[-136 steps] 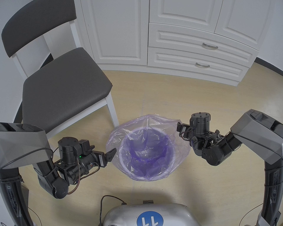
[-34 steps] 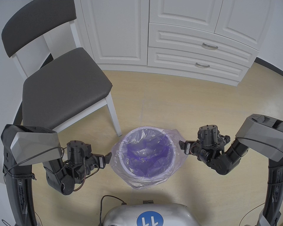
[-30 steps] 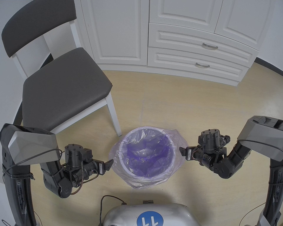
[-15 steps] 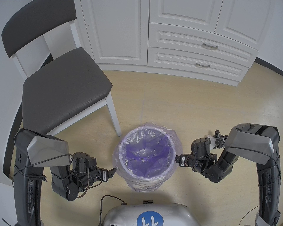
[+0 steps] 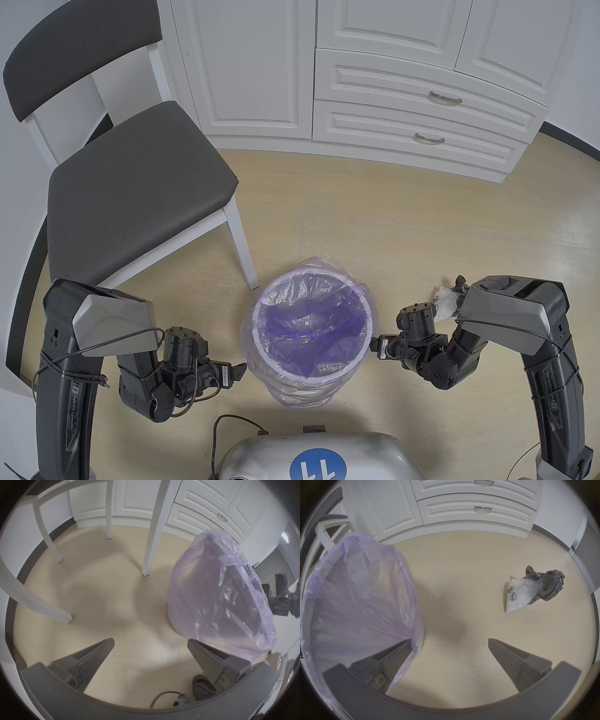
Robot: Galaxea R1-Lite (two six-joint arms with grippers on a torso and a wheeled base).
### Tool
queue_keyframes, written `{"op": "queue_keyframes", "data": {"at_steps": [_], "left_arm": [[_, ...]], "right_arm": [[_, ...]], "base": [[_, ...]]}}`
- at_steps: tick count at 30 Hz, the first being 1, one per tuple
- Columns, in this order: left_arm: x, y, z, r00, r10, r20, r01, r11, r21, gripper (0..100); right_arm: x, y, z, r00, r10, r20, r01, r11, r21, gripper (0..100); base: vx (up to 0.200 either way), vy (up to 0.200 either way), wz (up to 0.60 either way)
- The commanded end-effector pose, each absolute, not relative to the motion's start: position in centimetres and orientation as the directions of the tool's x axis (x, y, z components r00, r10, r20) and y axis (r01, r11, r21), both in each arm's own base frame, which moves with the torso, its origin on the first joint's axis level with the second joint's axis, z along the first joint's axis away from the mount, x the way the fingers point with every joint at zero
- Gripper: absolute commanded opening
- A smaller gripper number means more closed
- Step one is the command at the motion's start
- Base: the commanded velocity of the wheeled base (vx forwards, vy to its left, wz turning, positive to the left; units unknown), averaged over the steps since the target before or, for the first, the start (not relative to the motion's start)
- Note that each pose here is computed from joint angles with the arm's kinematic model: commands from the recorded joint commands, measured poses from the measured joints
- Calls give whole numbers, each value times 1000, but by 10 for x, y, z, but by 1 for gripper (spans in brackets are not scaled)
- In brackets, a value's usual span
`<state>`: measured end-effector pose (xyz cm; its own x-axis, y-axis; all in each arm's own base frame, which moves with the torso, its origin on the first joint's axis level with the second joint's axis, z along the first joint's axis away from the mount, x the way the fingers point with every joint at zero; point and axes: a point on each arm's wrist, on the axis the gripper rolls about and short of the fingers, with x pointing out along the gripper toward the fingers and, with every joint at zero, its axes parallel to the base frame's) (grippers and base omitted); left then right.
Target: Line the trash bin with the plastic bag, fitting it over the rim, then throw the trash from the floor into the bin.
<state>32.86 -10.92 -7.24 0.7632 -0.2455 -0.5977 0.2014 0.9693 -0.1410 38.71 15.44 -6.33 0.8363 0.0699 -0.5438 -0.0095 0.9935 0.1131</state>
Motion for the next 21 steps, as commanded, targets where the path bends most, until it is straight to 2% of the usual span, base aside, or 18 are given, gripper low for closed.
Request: {"op": "queue_keyframes", "data": {"at_steps": [1,7,14,18,21], "left_arm": [[334,-109,-71,778,-217,-589,177,976,-126,100],[340,-108,-70,794,-165,-585,135,986,-94,100],[330,-105,-71,797,-180,-577,157,983,-91,100],[312,-90,-65,796,-312,-519,304,947,-103,100],[308,-79,-61,803,-353,-479,361,929,-80,100]], "right_arm": [[390,152,-69,834,61,-548,0,994,111,100],[396,148,-71,846,-1,-533,50,996,76,100],[387,146,-51,855,4,-519,43,996,78,100],[374,146,-26,861,27,-508,18,996,84,100],[368,145,-16,865,36,-501,-1,997,71,100]], "base": [[0,0,0],[0,0,0],[0,0,0],[0,0,0],[0,0,0]]}}
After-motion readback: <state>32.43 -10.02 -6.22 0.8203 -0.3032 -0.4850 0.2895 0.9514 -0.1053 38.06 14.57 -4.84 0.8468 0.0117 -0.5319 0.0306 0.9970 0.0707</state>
